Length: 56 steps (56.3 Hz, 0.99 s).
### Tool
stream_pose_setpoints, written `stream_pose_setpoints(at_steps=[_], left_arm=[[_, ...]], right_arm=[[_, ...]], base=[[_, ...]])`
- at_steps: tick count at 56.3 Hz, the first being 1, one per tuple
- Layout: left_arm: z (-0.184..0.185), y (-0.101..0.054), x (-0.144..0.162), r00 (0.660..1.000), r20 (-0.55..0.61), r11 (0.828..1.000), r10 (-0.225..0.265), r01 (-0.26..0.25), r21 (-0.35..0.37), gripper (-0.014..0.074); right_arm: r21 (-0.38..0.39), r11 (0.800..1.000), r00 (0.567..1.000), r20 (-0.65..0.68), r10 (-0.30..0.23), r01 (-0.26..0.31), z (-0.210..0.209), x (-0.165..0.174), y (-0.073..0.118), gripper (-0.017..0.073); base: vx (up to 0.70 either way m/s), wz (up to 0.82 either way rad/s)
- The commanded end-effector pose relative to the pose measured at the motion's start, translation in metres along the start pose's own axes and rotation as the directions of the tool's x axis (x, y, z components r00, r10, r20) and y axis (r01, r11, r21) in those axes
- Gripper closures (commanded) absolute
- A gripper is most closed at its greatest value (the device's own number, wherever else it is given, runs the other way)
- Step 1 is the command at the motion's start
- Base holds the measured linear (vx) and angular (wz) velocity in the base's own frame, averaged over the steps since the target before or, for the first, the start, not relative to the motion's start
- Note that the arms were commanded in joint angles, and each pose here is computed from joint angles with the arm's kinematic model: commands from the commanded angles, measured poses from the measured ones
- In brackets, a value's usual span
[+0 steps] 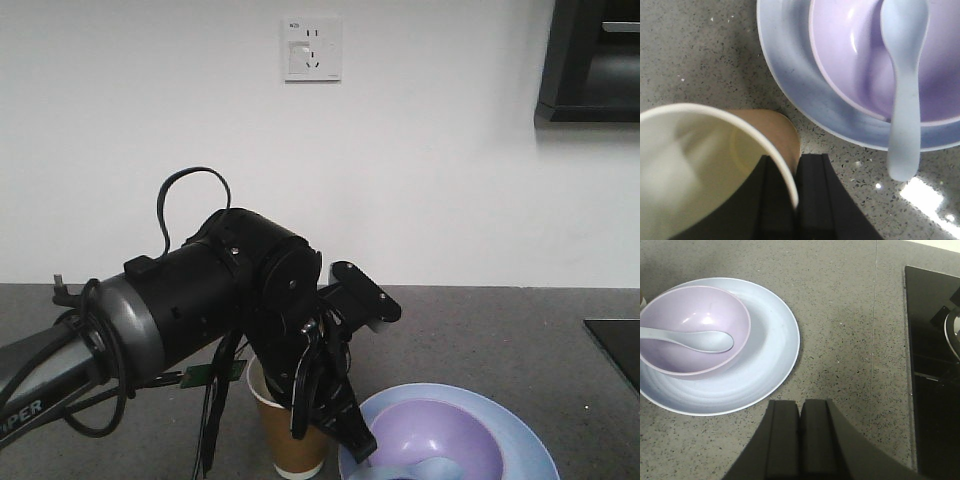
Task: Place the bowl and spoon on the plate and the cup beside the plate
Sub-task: 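Carry the cup beside the plate with the left gripper and set it down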
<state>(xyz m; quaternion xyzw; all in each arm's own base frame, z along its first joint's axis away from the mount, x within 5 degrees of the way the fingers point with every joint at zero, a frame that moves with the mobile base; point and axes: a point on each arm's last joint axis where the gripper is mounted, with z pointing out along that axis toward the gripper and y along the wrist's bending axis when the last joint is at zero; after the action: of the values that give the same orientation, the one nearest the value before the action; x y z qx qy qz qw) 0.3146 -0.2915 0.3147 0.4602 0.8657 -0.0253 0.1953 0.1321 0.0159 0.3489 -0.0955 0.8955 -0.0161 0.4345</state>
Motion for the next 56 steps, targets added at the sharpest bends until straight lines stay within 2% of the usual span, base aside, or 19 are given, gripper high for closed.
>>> stream_pose_setpoints(at_steps=[1, 7, 23, 31, 45, 56], left_arm=[[-0.034, 0.002, -0.007, 0.992, 0.128, 1.0, -0.008, 0.011, -0.027, 0.0547], [-0.034, 0.002, -0.007, 0.992, 0.126, 1.0, -0.008, 0.011, -0.027, 0.0484], [-0.034, 0.002, -0.007, 0.992, 0.123, 1.0, -0.008, 0.011, -0.027, 0.0228], [-0.034, 0.002, -0.007, 0.992, 0.123, 1.0, -0.008, 0.011, -0.027, 0.014], [-0.038, 0.002, -0.005, 0.993, 0.121, 1.0, -0.009, 0.012, -0.026, 0.0104], [-0.067, 0.003, -0.001, 0.982, 0.187, 0.999, -0.008, 0.017, -0.044, 0.0104]], right_arm=[[0.017, 1.0, 0.995, 0.097, -0.02, 0.018, -0.007, -0.012, -0.002, 0.0568], [0.017, 1.0, 0.995, 0.097, -0.02, 0.018, -0.007, -0.012, -0.002, 0.0568], [0.017, 1.0, 0.995, 0.097, -0.02, 0.018, -0.007, -0.012, -0.002, 0.0568], [0.017, 1.0, 0.995, 0.097, -0.02, 0.018, -0.007, -0.012, -0.002, 0.0568], [0.017, 1.0, 0.995, 0.1, -0.02, 0.018, -0.007, -0.013, -0.002, 0.0568], [0.013, 1.0, 0.995, 0.098, -0.017, 0.015, -0.007, -0.012, -0.002, 0.0568]], base=[[0.0, 0.0], [0.0, 0.0], [0.0, 0.0], [0.0, 0.0], [0.0, 0.0], [0.0, 0.0]])
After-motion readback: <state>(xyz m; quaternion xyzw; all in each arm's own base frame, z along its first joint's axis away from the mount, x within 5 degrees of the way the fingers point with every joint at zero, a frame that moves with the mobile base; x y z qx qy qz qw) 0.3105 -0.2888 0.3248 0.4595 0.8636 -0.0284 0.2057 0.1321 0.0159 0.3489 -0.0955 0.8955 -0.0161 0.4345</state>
